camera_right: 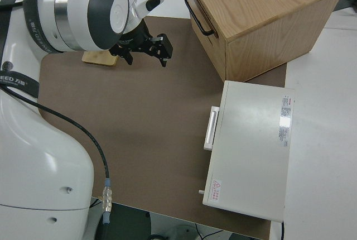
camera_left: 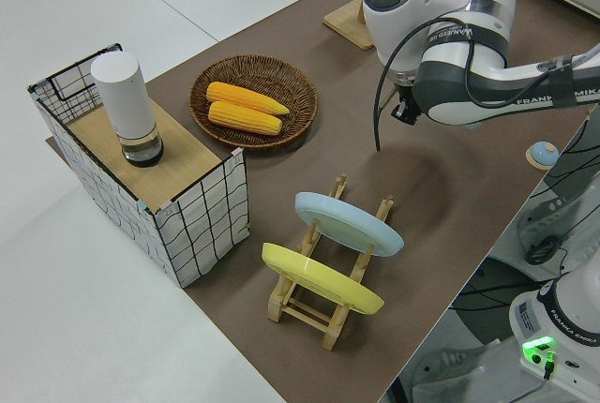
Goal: Pick gray plate from low plate rack and place it on table with left arm
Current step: 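Carry the plate away from the rack and lower it onto the table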
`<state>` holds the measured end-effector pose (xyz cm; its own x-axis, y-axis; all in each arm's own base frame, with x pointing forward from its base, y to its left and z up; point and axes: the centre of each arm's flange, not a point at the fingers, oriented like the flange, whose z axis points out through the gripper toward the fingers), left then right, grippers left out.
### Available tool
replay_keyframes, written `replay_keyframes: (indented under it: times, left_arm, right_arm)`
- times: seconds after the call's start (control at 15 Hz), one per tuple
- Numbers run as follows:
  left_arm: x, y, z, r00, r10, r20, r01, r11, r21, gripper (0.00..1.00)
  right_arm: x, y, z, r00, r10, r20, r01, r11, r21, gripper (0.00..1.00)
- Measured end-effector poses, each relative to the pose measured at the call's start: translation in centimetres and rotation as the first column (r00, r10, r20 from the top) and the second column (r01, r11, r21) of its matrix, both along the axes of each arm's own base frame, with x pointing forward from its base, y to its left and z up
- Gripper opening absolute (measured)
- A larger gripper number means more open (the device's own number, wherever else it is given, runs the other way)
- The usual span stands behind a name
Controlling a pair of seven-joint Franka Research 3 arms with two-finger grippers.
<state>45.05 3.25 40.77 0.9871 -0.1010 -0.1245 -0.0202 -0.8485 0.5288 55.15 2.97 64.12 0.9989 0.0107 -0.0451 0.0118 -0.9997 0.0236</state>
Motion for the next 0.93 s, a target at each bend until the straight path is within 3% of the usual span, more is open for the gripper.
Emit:
replay_keyframes:
  times: [0.4,0.93]
  left_arm:
    - [-2.1,0.1,-4.9,0.9991,-0.022,0.037,0.023,1.0,-0.012,0.08]
    - [-3.0,-2.6,-7.1,0.9971,-0.058,0.05,0.058,0.998,-0.002,0.08]
  right_arm:
    - [0.0,0.0,0.0,1.0,0.0,0.0,0.0,1.0,0.0,0.99]
    - [0.0,0.0,0.0,1.0,0.0,0.0,0.0,1.0,0.0,0.99]
